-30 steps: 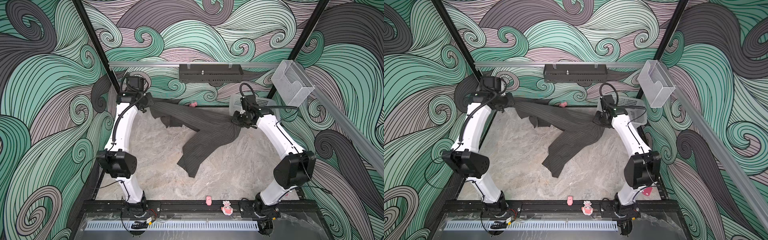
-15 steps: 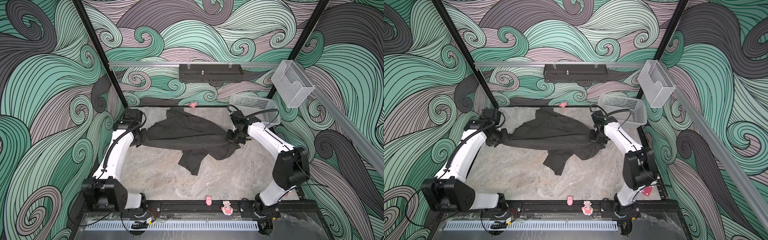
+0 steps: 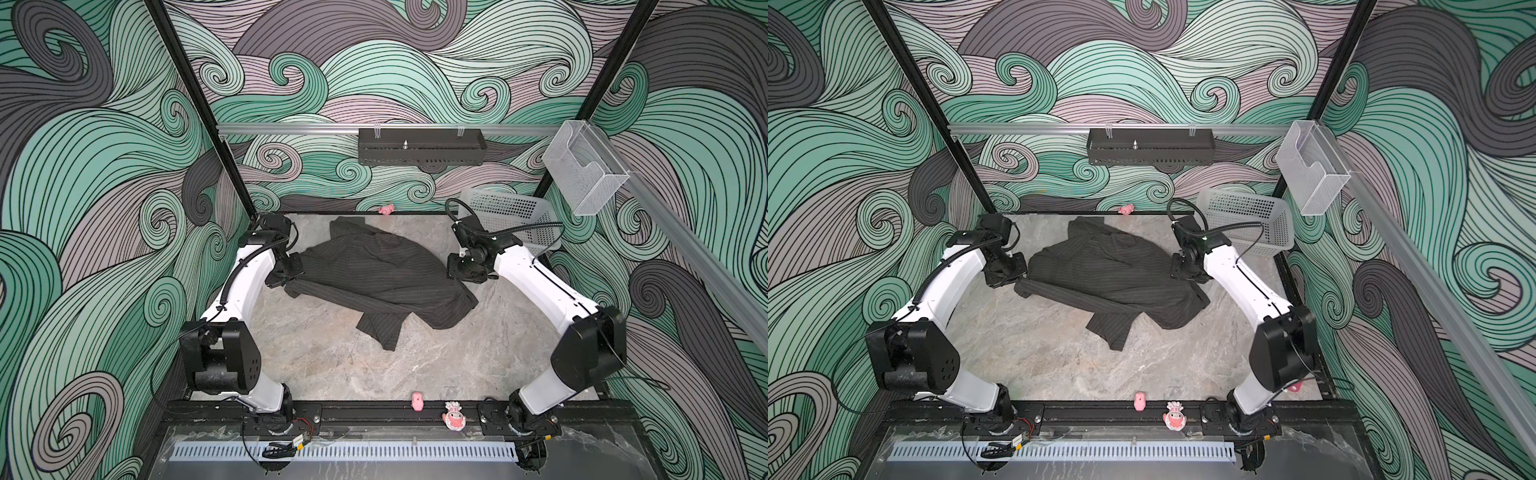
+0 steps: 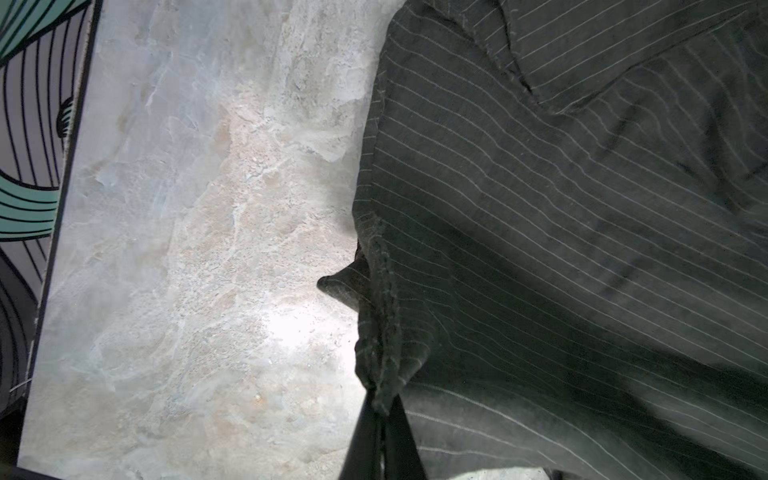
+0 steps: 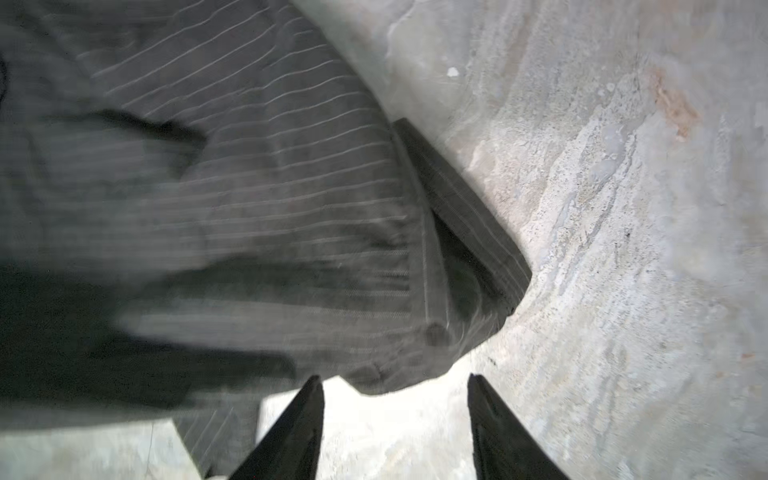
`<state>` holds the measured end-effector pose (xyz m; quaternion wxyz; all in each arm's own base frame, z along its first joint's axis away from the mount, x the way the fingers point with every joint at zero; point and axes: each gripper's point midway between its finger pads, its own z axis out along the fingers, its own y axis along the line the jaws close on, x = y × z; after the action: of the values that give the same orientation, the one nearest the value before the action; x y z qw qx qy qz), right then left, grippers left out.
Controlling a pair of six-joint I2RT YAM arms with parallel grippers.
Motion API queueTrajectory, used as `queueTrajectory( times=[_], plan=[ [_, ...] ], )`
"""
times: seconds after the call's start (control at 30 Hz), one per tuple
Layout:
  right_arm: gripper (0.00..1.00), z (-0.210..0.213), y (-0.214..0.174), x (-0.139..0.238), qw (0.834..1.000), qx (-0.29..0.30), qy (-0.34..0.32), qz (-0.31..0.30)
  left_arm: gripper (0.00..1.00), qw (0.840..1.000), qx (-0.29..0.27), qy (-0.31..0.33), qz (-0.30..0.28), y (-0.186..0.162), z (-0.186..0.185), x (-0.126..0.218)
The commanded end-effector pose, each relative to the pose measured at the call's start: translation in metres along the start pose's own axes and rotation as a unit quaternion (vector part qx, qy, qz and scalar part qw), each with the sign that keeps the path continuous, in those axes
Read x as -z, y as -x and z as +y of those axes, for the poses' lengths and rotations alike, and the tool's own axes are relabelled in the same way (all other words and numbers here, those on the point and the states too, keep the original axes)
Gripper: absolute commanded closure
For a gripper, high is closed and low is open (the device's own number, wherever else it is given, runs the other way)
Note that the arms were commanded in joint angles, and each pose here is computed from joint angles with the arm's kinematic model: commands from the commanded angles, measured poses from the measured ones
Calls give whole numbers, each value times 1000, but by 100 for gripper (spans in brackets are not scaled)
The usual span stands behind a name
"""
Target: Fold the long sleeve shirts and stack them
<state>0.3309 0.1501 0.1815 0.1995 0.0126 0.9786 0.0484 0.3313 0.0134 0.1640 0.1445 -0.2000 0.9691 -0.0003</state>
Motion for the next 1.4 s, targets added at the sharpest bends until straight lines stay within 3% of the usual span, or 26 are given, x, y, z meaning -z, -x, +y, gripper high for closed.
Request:
queueTrajectory(
  times=[0.0, 0.3, 0.47, 0.63, 0.8, 0.87, 0.9, 1.0, 1.17, 1.37],
  plan=[
    [39, 16, -29, 25, 998, 69, -7, -5, 100, 1000, 10, -22, 2, 1, -7, 2],
    [32, 124, -137, -21, 970, 224, 44, 83, 100, 1000, 10, -30, -2, 2, -10, 2],
    [22, 166, -160, -54, 961, 249, 56, 103, 100, 1000, 9, -26, -5, 2, -7, 5],
    [21, 182, -171, -91, 957, 265, 31, 116, 100, 1000, 7, -23, -9, 1, -5, 7],
    [34, 179, -168, -116, 956, 272, -3, 113, 100, 1000, 6, -17, -11, 0, -1, 7],
    [51, 172, -168, -122, 955, 272, -15, 115, 100, 1000, 5, -14, -12, 1, 0, 7],
    [67, 169, -167, -121, 955, 275, -20, 111, 100, 1000, 5, -12, -12, 1, 1, 6],
    [100, 168, -161, -95, 955, 282, 3, 97, 100, 1000, 5, -8, -15, 2, 3, 6],
    [100, 183, -155, 13, 938, 307, 146, 66, 100, 1000, 2, 7, -14, 5, 9, 0],
    [100, 170, -128, 125, 923, 304, 233, -20, 100, 999, 5, 30, -15, 8, 18, -8]
  ],
)
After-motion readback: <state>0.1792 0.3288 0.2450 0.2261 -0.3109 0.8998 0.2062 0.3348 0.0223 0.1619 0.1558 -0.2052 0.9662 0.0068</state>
